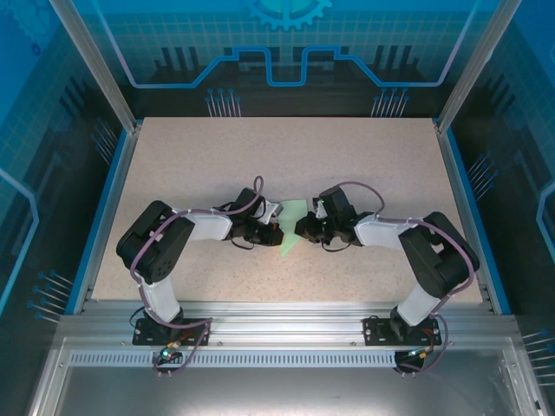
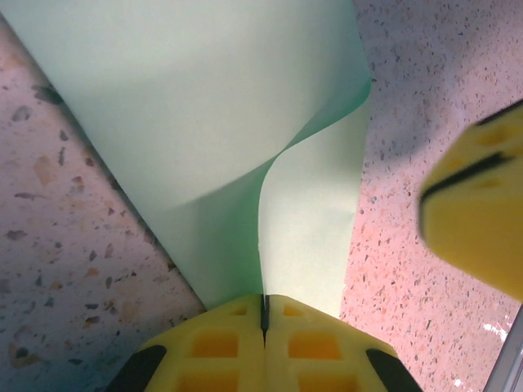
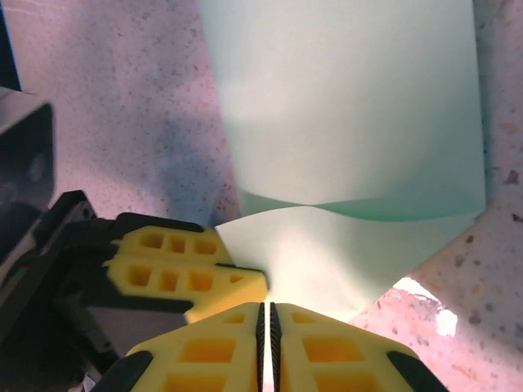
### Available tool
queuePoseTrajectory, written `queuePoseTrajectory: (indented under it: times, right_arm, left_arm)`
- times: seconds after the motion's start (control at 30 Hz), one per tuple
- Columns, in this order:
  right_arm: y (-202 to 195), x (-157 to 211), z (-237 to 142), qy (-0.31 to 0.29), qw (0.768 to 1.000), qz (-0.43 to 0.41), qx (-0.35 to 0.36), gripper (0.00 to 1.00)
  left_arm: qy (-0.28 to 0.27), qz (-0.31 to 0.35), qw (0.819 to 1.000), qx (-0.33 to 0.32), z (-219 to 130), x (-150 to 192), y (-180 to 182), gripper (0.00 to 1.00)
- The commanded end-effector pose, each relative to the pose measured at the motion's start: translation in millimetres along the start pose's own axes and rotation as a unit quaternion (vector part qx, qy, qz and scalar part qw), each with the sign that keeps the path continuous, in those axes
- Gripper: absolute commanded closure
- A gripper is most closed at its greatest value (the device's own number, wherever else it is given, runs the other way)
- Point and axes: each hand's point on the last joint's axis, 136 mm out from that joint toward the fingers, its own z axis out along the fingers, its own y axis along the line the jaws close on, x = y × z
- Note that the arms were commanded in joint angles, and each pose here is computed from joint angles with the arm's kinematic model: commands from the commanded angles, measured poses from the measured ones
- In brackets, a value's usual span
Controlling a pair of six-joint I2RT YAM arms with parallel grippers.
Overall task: Fold a paper plane with a square sheet of paper (pick it up from the middle)
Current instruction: Third fold the triangle at the center of the table.
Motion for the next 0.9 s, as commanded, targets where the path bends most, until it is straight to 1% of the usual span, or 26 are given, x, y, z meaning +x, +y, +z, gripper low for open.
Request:
queuePoseTrajectory:
  times: [0.0,0.1,0.2,0.27,0.37,0.47,0.57,0.73,0.87]
  right_arm:
    - [-5,6,15,0.033,0.999,-0.004,0.0,0.88]
    - [-23,11,23,0.042,0.999,0.01,0.024,0.89]
    - [-32,12,22,0.045,0.998,0.011,0.05,0.89]
    - [-24,9,16,0.038,0.998,0.002,0.042,0.88]
    - [-6,-4,5,0.031,0.999,-0.001,0.009,0.88]
    - [-2,-20,-7,0.019,1.0,0.004,-0.005,0.87]
    - [-7,-26,-8,0.018,1.0,0.002,0.0,0.86]
    - [-22,-24,5,0.034,0.999,0.017,0.006,0.87]
    - [-40,-21,12,0.04,0.998,0.031,0.03,0.87]
  left_arm:
    - [0.026,-0.019,0.999,-0.006,6,14,8,0.99]
    - [0.027,-0.018,0.999,-0.006,6,14,8,0.99]
    - [0.029,-0.017,0.999,-0.006,6,14,8,0.99]
    - [0.031,-0.016,0.999,-0.007,6,15,8,0.99]
    - [0.032,-0.016,0.999,-0.009,6,16,9,0.99]
    - [0.032,-0.017,0.999,-0.008,7,16,10,0.99]
    - [0.032,-0.017,0.999,-0.008,7,16,9,0.99]
    - [0.03,-0.018,0.999,-0.007,6,15,8,0.97]
    - [0.029,-0.019,0.999,-0.006,5,14,6,0.92]
